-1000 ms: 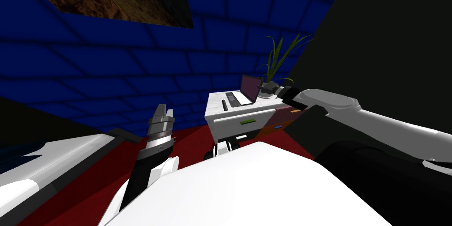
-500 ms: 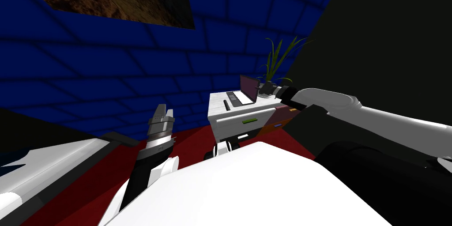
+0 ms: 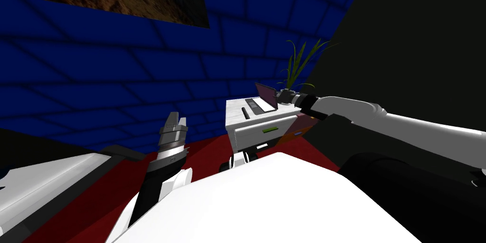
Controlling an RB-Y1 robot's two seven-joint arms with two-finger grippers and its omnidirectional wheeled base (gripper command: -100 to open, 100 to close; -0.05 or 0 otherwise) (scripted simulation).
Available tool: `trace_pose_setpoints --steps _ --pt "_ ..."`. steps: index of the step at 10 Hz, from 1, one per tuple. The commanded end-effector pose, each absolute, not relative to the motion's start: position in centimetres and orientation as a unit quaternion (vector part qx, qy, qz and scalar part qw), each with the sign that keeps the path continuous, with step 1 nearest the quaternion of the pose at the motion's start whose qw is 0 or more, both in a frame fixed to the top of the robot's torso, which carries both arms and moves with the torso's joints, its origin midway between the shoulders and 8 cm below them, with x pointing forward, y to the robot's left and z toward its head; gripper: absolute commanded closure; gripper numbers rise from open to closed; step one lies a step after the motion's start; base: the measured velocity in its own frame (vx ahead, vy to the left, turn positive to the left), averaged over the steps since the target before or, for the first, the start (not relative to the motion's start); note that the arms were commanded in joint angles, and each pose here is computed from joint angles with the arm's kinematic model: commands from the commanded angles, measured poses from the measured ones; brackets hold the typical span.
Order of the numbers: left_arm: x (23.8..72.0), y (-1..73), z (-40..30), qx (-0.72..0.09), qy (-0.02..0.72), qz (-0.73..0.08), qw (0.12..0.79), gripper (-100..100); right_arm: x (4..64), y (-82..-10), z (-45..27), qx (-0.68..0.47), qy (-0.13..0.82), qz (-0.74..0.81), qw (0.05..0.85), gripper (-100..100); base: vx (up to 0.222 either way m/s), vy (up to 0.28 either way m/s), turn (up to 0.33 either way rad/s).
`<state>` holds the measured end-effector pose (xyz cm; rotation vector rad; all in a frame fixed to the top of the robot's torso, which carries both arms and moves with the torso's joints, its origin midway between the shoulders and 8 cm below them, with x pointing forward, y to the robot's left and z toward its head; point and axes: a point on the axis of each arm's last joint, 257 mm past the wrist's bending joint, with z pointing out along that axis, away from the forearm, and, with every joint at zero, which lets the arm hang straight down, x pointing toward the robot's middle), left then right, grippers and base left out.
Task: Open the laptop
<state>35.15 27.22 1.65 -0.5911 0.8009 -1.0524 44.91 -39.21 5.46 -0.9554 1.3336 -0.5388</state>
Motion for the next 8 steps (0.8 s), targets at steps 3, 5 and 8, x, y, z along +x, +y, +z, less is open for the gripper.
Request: trace_pose_setpoints --steps 3,5,8 --pt "35.1 27.2 1.7 -0.27 0.366 -0.481 0.749 0 44.5 -38.2 3.3 -0.488 0.555 -0.29 0.609 100 0.001 0.068 -0.07" --pt "35.1 27.2 1.7 -0.27 0.366 -0.481 0.749 0 44.3 -37.7 2.4 -0.515 0.538 -0.309 0.592 100 0.001 0.025 -0.055" --pt "35.1 27.2 1.7 -0.27 0.366 -0.481 0.749 0 43.9 -38.0 0.6 -0.543 0.522 -0.336 0.566 100 -0.001 0.038 -0.031"
